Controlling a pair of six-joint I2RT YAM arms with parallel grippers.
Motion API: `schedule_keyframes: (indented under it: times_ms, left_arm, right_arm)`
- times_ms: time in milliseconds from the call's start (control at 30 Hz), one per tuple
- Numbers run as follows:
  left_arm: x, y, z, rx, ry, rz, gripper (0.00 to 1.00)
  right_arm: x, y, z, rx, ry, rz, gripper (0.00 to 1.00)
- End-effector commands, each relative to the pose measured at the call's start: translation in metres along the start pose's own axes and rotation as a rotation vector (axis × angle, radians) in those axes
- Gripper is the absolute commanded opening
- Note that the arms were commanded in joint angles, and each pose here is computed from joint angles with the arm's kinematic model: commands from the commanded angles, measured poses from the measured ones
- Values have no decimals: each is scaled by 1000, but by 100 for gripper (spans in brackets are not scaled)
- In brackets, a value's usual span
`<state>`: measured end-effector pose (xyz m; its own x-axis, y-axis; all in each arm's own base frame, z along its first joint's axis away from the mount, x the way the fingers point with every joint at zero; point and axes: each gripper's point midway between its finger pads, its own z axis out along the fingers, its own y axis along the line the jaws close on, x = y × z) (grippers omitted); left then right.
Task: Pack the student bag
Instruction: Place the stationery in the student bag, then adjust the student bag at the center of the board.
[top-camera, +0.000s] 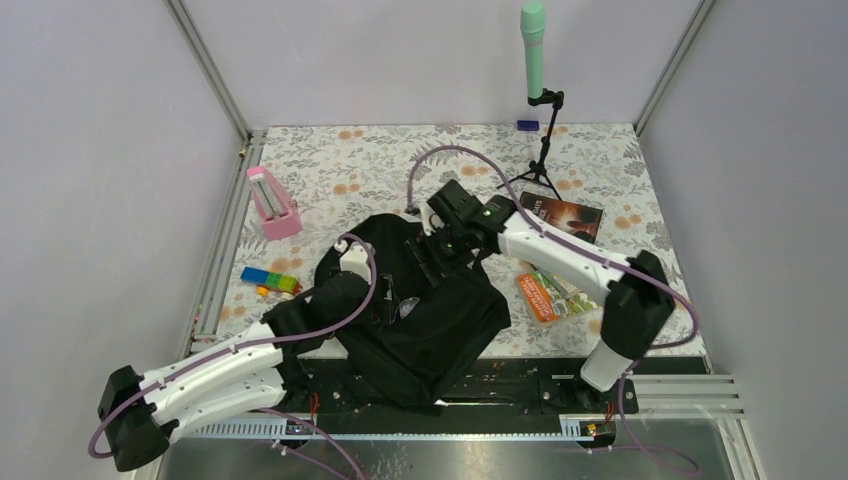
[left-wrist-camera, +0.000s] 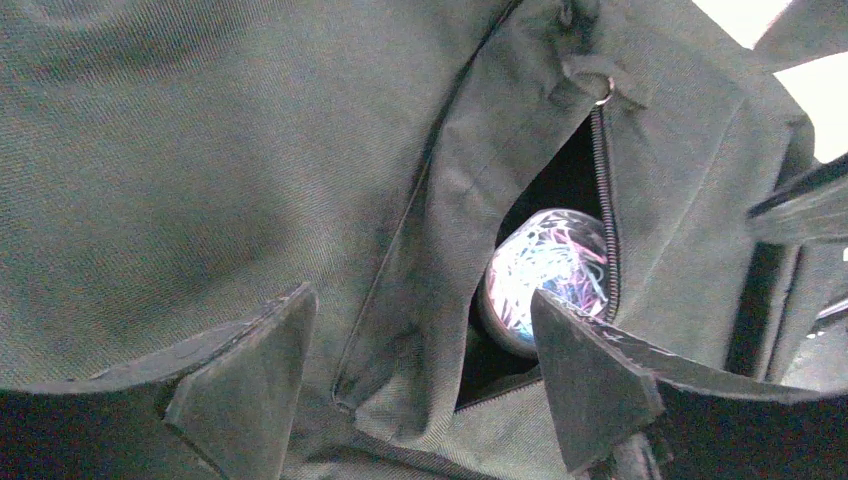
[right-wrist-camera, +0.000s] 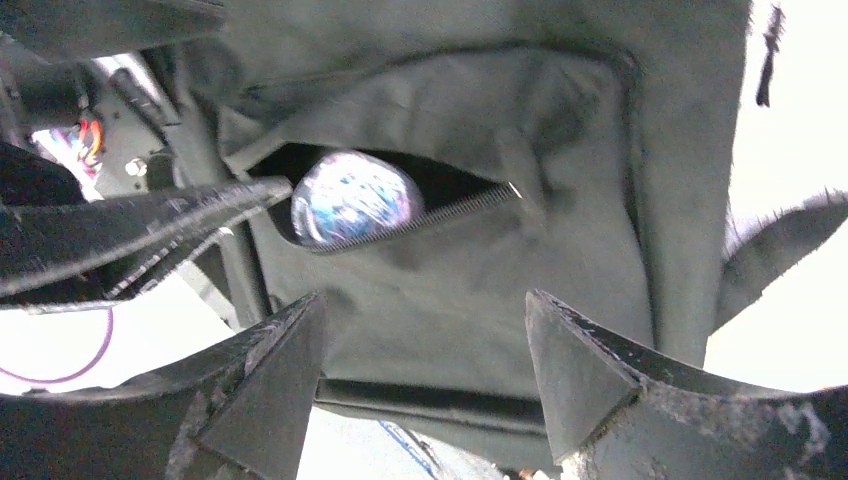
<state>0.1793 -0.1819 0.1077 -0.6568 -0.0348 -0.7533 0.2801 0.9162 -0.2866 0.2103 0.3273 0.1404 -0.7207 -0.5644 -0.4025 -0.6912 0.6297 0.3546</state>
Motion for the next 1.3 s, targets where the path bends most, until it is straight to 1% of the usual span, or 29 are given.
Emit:
schedule_keyframes:
  times_ms: [0, 67, 100, 167, 233, 267, 400, 467, 533, 633, 833, 933, 1100, 1200, 1267]
  left_arm:
    - [-10, -10, 6, 32, -28, -3, 81]
    - [-7, -11, 11, 29, -19, -3, 81]
    - [-5, -12, 13, 27, -5, 0, 79]
    - [-1, -15, 18, 31, 24, 10, 75]
    - [3, -16, 22, 25, 48, 20, 67]
    - [4, -15, 24, 17, 55, 22, 64]
    - [6, -12, 26, -7, 69, 29, 59]
    - [7, -11, 27, -11, 70, 29, 55]
    - [9, -11, 27, -12, 75, 27, 48]
    - [12, -9, 28, -17, 84, 26, 43]
    - [13, -9, 25, -15, 87, 15, 42]
    - [12, -9, 22, -7, 78, 2, 46]
    - [14, -5, 19, -15, 69, -17, 51]
    - [16, -2, 19, -20, 66, -22, 50]
    - [17, -1, 19, -22, 67, -22, 49]
  right_arm:
    - [-3, -20, -24, 156, -197, 198, 78]
    - [3, -16, -22, 125, -254, 254, 79]
    - [5, -15, -22, 112, -278, 276, 79]
    - [11, -15, -21, 106, -298, 308, 79]
    - [16, -15, -20, 111, -304, 328, 79]
    - [17, -15, -21, 116, -309, 331, 79]
    - [15, -11, -26, 156, -350, 316, 79]
    - [12, -7, -27, 167, -380, 311, 79]
    - [10, -4, -25, 176, -408, 308, 79]
    - [6, 5, -22, 183, -440, 289, 80]
    - [-3, 28, -12, 197, -482, 254, 80]
    - [-3, 31, -3, 239, -498, 244, 80]
    - [3, 29, 16, 305, -486, 252, 80]
    - [4, 29, 24, 337, -473, 247, 78]
    - [6, 29, 30, 355, -452, 241, 74]
